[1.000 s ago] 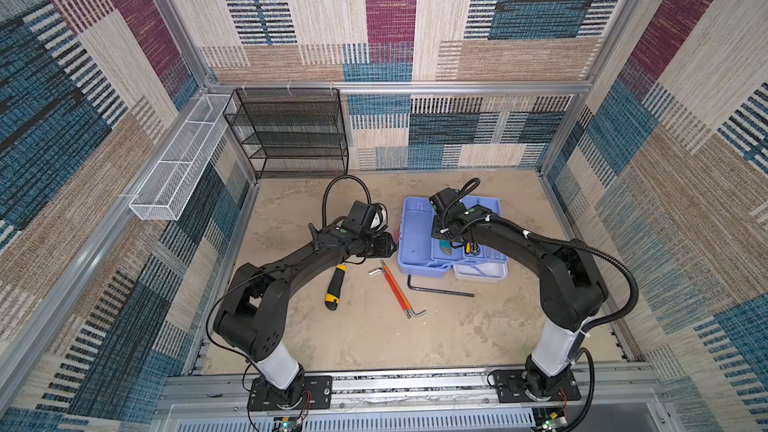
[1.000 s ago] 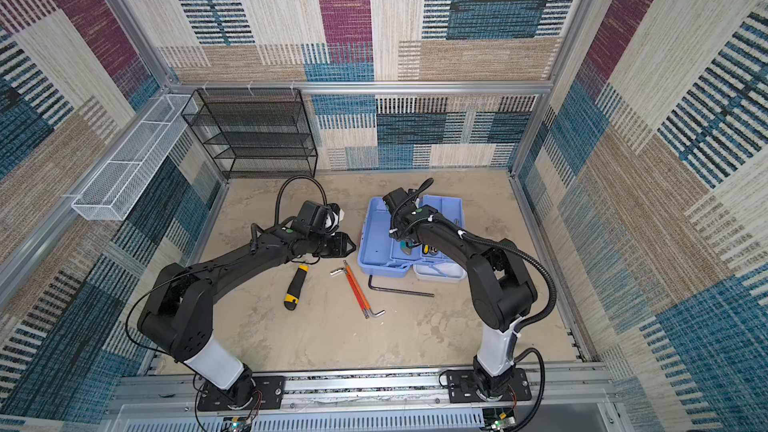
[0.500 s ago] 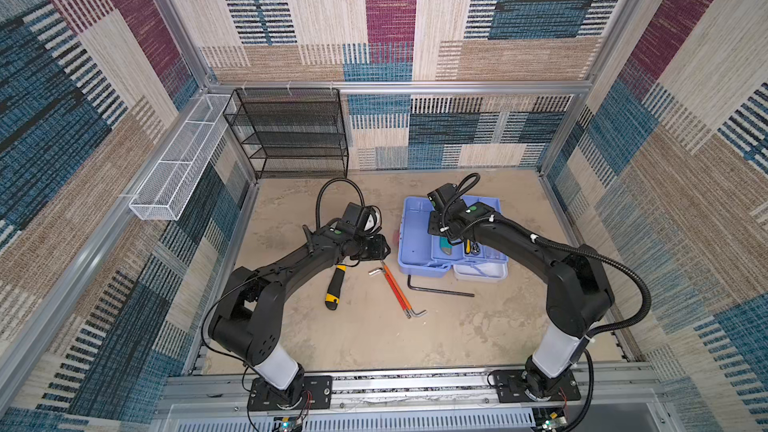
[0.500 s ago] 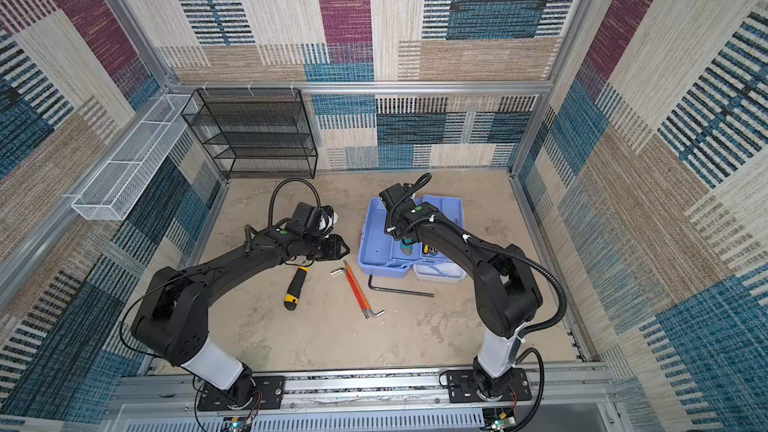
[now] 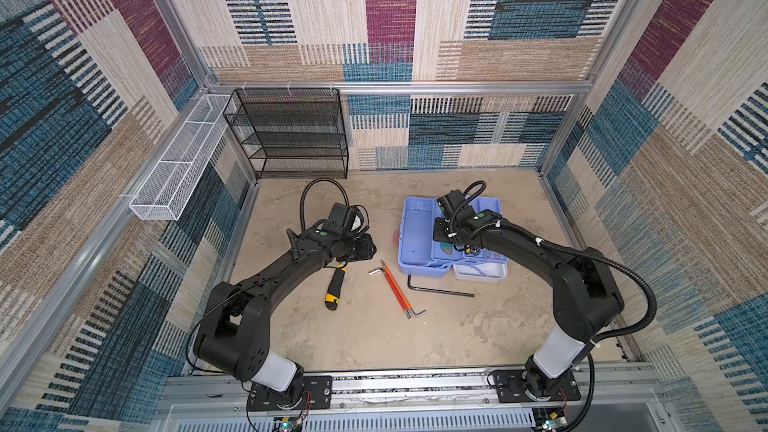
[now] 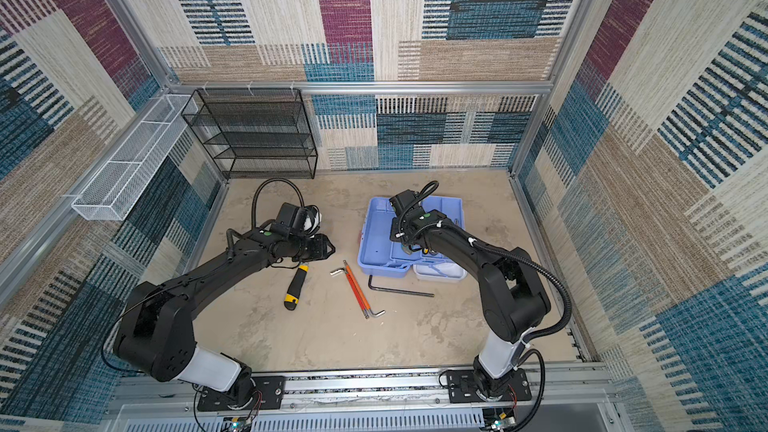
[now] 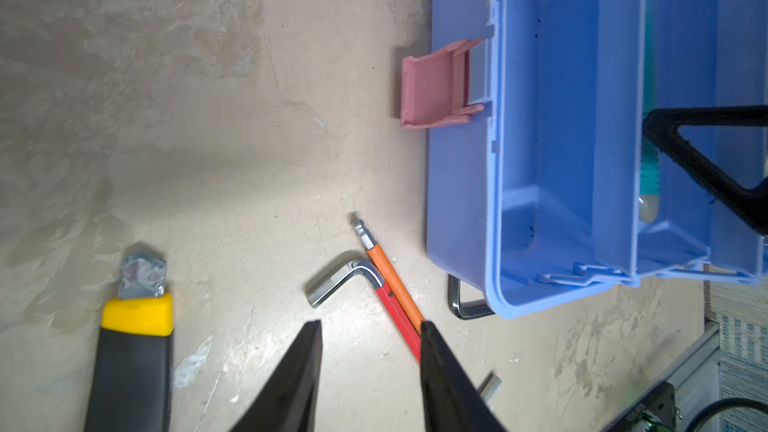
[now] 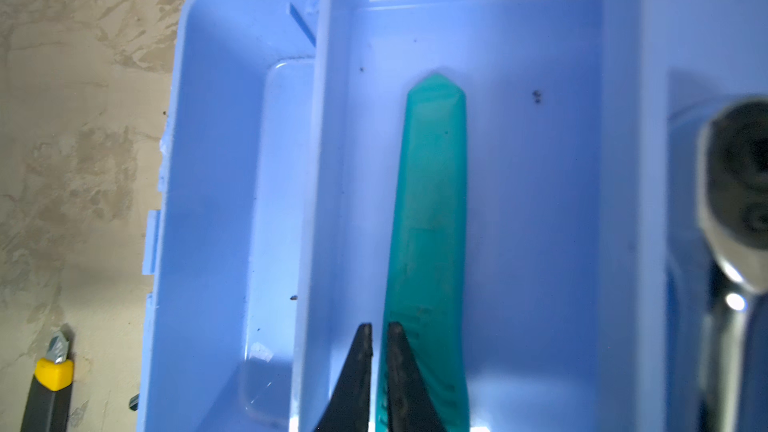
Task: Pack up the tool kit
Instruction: 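Close the left gripper on the yellow-black knife while the right gripper withdraws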
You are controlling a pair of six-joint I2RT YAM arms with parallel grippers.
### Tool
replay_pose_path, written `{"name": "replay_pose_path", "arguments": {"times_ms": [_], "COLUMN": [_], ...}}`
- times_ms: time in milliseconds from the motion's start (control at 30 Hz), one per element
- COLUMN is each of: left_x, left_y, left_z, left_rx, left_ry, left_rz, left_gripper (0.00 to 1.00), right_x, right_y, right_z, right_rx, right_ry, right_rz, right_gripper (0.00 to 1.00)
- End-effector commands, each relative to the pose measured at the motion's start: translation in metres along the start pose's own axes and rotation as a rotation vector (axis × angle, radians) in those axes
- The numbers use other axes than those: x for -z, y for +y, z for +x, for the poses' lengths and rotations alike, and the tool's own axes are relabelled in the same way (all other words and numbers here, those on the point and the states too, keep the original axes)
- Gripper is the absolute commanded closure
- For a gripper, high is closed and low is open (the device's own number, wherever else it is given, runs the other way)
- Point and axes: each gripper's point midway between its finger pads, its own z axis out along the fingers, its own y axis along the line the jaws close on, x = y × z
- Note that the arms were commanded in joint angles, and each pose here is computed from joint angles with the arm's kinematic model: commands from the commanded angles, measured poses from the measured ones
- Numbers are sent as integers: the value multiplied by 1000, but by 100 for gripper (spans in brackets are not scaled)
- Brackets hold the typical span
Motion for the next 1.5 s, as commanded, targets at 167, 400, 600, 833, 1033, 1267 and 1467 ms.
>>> {"name": "replay_pose_path", "arguments": {"times_ms": [167,400,600,833,1033,1267,1467], "left_x": [14,28,30,27,11,5,1], "left_y": [40,70,100,117,121,129,134], "left_z": [7,14,31,47,62,72,76], "left_rx": [72,109,140,142,159,165,158], "left_ry": [-8,-16,19,49,145,185,211], "left_rz": [-118,-196,-282,-331,-332,-365,-397], "left_gripper": [57,57,54,37,35,32,31], "right_x": [-12,-2,-4,17,45,64,77], "right_y": [-3,-19,-19,3,20,24,3], "right_z": [6,-5,-10,-31,-52,-73,-94], "right_rx": [23,22,37,79,145,178,161], "right_ry": [38,-1,-5,-102,-188,-273,-349], "right_rz": [-22,9,2,-114,-193,-230,-207], "right_gripper": [87,85,82,74,51,36,27]}}
